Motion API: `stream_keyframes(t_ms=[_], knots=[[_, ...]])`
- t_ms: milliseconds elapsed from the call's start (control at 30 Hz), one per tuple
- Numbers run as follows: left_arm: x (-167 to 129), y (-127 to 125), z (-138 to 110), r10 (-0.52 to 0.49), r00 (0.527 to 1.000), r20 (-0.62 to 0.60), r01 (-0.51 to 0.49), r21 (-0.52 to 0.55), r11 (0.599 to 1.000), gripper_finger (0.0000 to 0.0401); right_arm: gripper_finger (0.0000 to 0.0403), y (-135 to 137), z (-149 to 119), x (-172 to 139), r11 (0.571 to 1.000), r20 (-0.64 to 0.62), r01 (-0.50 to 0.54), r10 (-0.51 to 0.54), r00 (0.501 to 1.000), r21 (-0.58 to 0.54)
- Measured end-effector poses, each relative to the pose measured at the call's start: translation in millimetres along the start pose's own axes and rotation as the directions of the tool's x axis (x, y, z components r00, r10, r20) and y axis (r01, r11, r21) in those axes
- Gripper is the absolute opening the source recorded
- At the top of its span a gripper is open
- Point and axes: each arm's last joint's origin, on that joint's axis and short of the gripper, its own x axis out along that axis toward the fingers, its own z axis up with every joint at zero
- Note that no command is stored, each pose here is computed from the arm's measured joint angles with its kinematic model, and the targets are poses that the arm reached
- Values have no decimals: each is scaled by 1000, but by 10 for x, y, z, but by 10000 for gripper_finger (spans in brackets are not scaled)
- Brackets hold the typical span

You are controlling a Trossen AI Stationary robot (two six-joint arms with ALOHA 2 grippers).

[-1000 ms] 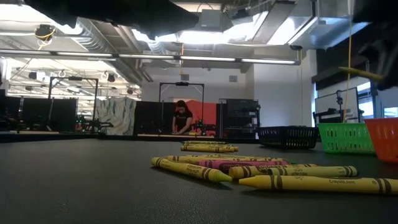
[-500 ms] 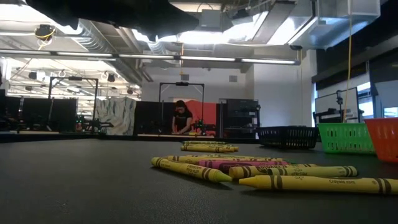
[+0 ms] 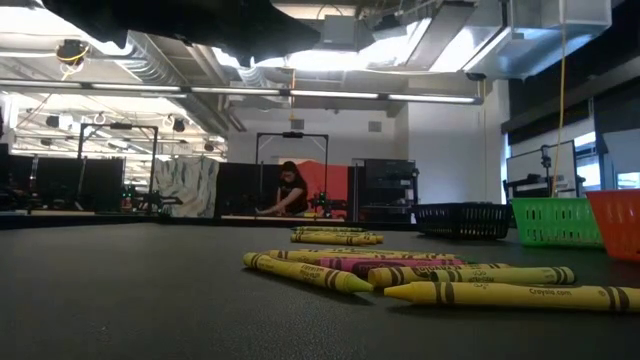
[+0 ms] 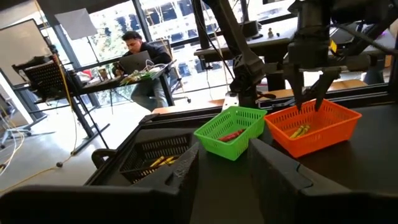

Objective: Sort crayons
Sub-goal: Put the yellow crayon into the black basket

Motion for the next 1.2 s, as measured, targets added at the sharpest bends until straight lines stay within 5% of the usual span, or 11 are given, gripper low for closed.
stream_keyframes(t_ms=[267, 400, 533, 767, 833, 1000, 1200], knots=[[-17, -49, -68, -27, 997, -72, 29, 38, 999, 122, 170, -44, 297, 71, 988, 184, 70, -43, 982, -141], [-65, -110, -212, -62, 973, -224, 69, 23, 997, 122, 164, -37, 536, 139, 969, 261, 90, -27, 965, -231], [-139, -190, -169, -103, 899, -425, 93, -44, 995, 122, 163, -29, 772, 177, 938, 357, 128, -5, 934, -322], [-361, -262, -10, -202, 610, -766, 14, -245, 969, 122, 163, -59, 1213, 180, 873, 543, 245, 26, 839, -421], [-468, -268, -8, -254, 478, -841, -53, -316, 947, 122, 163, -72, 1358, 155, 853, 604, 277, 54, 795, -442], [-722, -360, -99, -339, 232, -912, -272, -395, 877, 122, 163, -172, 1681, 89, 819, 709, 320, 143, 690, -476], [-990, -543, -284, -363, 93, -927, -446, -364, 817, 122, 163, -318, 1924, 62, 829, 759, 274, 247, 602, -487]])
